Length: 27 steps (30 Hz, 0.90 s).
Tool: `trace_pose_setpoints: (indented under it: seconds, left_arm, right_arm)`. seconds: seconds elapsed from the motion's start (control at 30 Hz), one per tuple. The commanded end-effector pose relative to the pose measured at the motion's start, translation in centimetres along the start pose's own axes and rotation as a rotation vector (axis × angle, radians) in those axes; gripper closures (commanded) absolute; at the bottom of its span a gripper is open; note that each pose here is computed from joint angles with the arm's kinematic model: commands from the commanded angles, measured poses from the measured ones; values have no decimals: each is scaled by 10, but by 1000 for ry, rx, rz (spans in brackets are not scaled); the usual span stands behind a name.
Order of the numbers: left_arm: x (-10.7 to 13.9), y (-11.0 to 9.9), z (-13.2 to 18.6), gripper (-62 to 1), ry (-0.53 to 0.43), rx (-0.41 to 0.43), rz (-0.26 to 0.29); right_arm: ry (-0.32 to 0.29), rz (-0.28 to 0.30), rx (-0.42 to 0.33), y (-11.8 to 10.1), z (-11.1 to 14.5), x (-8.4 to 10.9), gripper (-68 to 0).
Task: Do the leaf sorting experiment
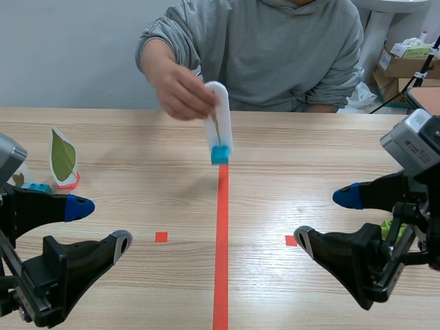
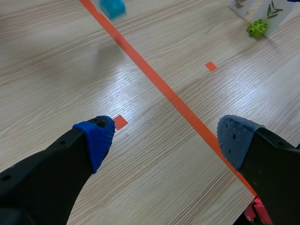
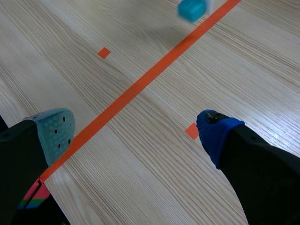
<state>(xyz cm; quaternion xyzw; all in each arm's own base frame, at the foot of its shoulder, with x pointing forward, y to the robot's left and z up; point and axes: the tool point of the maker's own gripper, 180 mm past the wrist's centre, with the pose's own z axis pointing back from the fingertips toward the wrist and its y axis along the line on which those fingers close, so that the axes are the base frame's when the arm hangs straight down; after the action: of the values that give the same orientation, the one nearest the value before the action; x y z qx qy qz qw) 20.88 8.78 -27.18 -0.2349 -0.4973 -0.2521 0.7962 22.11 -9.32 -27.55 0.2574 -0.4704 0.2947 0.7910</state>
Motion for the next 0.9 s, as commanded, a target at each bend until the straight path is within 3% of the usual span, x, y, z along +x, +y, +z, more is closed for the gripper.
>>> trace_pose_setpoints:
  seconds: [0.0,0.87]
  left_arm:
    - [9,0,0,-478,-35,-1,1]
    - [9,0,0,-478,-36,-2,1]
  right_arm:
    - [-44,6,-5,-3,3,14,-531]
    - [-58,-1,-8,-5,4,17,-531]
